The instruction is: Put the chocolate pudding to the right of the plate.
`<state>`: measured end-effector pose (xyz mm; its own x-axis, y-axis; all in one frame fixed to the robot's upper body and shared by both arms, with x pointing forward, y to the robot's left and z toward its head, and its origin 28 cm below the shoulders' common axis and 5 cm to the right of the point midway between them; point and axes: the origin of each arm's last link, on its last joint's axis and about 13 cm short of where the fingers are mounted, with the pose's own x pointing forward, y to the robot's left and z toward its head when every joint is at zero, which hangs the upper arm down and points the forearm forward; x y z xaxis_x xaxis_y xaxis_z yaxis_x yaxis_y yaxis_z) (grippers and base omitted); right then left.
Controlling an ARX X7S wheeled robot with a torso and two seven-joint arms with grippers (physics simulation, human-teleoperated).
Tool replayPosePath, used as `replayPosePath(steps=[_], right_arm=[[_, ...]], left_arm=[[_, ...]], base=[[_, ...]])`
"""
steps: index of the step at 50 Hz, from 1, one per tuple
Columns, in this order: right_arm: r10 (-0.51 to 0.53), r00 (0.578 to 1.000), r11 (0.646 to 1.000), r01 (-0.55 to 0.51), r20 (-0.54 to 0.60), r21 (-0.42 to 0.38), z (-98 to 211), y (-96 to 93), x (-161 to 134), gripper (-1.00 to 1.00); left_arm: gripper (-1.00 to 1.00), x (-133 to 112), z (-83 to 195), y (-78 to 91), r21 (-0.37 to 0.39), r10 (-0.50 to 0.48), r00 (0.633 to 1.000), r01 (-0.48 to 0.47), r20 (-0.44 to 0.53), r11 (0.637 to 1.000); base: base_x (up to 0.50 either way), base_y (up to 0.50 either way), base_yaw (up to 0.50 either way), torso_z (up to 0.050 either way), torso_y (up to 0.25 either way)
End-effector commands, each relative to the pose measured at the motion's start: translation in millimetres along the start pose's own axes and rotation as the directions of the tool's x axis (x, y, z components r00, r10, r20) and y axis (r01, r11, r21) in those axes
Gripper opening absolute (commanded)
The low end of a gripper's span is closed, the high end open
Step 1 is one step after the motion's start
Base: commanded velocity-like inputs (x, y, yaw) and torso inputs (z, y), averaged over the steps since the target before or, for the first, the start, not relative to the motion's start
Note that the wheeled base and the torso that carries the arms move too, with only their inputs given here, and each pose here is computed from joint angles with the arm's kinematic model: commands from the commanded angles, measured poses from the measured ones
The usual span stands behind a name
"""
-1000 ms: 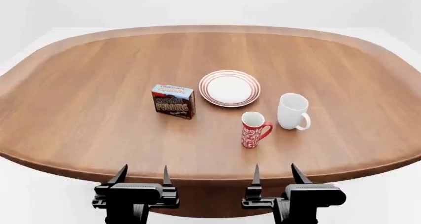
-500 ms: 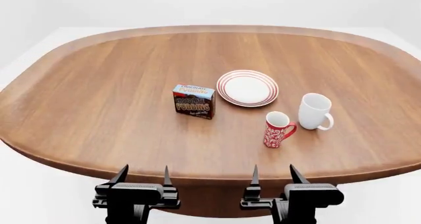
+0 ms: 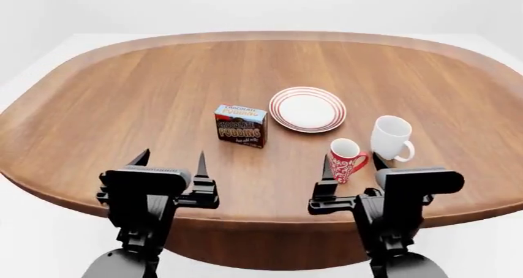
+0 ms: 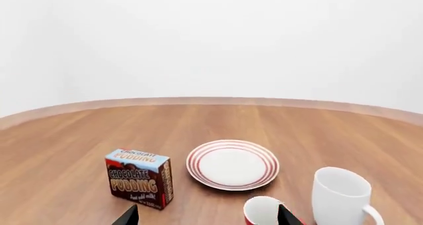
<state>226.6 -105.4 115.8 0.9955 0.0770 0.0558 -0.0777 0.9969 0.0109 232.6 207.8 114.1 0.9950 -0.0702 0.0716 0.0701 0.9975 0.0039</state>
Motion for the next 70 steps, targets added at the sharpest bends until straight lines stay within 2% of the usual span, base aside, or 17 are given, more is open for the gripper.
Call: replayPosePath(steps=[1,24,70], right_arm=[[0.037,0.999,0.999,-0.036,0.034,-0.018,22.2,-1.4,-2.4,1.00],[0.015,1.000,1.000,-0.015,0.019,-0.024,12.9,-3.4,0.3,1.00],[0.017,1.000,1.000,-0.017,0.014,-0.020,9.7,-3.0,0.5,1.00]], left_arm=[[1.00,2.8,20.9,-0.6,0.006,-0.016,1.000,0.016,0.024,1.000],[1.00,4.6,10.6,0.5,0.015,-0.003,1.000,0.003,0.016,1.000],[1.00,5.7,9.2,1.4,0.016,0.003,1.000,-0.003,0.017,1.000]], base=[[0.33,0.00,0.00,0.000,0.000],[0.50,0.00,0.00,0.000,0.000],[0.50,0.00,0.00,0.000,0.001]])
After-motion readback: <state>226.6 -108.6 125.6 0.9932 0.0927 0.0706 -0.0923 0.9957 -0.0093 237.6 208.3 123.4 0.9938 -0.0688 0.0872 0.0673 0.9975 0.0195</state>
